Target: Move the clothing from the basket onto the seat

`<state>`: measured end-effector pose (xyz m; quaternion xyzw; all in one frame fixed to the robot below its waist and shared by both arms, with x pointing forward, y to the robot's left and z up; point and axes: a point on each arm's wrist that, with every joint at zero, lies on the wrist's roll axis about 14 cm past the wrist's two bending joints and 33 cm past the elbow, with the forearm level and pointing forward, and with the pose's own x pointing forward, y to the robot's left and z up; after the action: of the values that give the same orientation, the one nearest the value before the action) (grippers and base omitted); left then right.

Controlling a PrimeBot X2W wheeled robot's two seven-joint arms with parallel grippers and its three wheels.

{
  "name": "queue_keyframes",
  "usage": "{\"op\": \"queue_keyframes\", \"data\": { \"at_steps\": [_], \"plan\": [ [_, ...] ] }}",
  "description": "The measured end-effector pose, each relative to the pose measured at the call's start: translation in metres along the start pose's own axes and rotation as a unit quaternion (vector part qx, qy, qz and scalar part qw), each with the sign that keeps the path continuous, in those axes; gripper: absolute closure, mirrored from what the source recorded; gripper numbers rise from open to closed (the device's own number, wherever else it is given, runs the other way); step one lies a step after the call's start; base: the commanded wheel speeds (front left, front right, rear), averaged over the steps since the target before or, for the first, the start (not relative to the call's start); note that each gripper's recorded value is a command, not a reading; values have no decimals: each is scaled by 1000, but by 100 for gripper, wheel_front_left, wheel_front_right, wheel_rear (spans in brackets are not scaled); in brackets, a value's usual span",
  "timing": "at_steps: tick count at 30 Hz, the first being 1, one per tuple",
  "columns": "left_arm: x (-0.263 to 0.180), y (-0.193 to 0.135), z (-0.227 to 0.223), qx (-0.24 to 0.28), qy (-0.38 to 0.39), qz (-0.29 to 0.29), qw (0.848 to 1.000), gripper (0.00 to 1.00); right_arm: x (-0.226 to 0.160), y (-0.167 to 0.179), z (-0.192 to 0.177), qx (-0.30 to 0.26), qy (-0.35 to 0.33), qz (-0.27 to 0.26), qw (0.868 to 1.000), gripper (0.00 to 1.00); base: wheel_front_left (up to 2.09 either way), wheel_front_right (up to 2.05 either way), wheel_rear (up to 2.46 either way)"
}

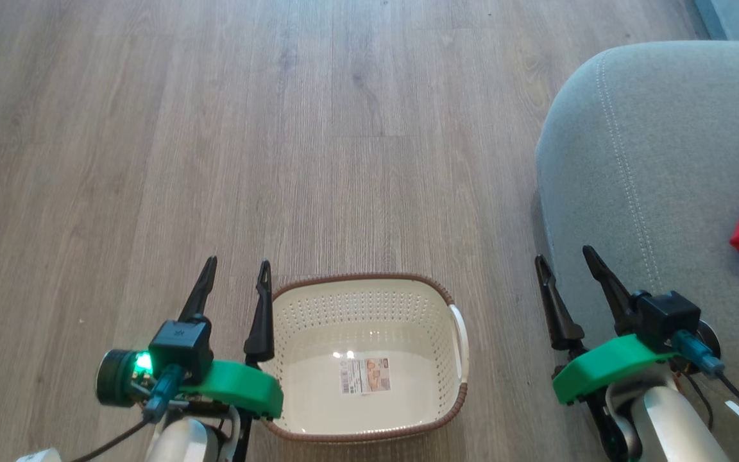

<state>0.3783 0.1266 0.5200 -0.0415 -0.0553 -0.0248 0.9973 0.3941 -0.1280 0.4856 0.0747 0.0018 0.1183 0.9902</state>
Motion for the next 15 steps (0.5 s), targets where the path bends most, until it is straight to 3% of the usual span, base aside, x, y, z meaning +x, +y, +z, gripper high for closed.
{"op": "queue_keyframes", "data": {
  "at_steps": [15],
  "plan": [
    [3, -1, -9, -15, 14, -6, 1000, 0, -1, -1, -5, 1, 7, -2, 1000, 0, 0, 0, 0]
  ]
}}
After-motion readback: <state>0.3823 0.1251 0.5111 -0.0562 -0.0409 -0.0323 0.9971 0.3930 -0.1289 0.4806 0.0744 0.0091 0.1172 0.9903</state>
